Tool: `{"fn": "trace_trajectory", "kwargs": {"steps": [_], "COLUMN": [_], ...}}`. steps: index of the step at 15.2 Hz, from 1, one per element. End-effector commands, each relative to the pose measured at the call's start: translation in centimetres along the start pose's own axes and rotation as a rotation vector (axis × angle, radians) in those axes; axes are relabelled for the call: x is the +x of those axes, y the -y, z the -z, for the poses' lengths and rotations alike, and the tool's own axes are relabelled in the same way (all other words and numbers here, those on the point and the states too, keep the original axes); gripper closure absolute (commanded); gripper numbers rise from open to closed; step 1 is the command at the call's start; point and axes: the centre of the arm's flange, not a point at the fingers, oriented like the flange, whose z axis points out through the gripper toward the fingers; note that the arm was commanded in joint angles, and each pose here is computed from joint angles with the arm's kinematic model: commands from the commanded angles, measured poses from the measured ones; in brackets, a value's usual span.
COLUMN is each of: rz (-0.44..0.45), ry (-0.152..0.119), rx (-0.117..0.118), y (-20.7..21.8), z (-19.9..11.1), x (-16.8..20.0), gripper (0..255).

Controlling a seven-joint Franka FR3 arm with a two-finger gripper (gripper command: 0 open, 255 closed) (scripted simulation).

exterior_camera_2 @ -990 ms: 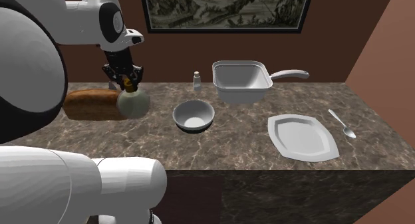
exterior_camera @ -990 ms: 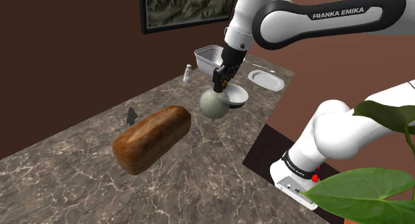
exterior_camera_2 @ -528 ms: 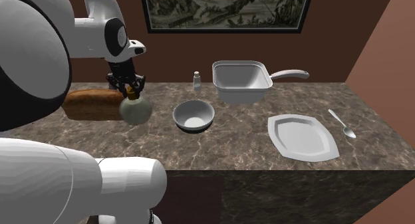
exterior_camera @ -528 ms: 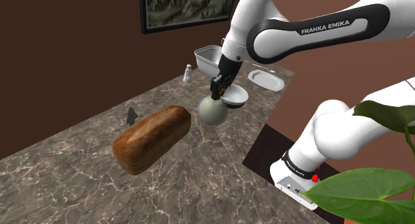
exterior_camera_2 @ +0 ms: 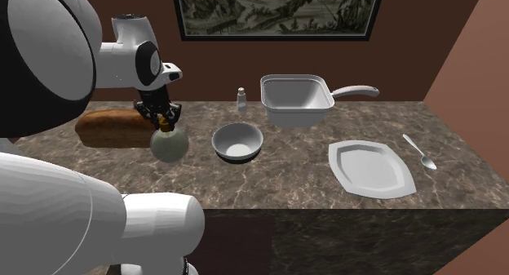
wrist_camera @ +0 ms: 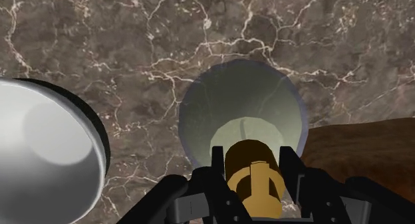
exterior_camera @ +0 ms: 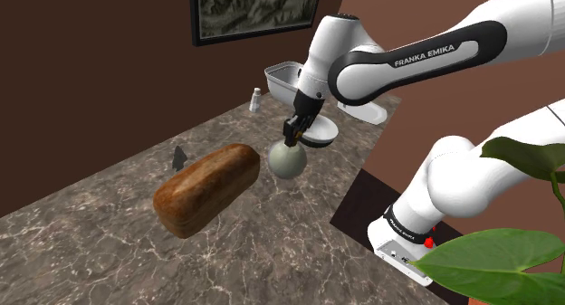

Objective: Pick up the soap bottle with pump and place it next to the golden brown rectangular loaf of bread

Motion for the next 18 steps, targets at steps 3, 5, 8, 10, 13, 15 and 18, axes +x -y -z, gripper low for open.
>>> {"fn": "trace_trajectory", "kwargs": {"steps": [3, 5, 8, 10, 13, 15, 18], "rz": [0.0, 0.0, 0.0, 0.0, 0.0, 0.0, 0.0], "ry": [-0.001, -0.001, -0.001, -0.001, -0.001, -0.001, -0.001], "rx": [0.0, 0.0, 0.0, 0.0, 0.0, 0.0, 0.0], "y": [-0.1, -0.1, -0.1, -0.1, -0.1, -0.1, -0.1], "z": [-0.4, -0.4, -0.4, -0.4, -0.4, 2.3, 4.6], "x": [-0.1, -0.1, -0.1, -0.1, -0.1, -0.1, -0.1], "gripper": [255, 255, 0, 0, 0, 0, 0]}}
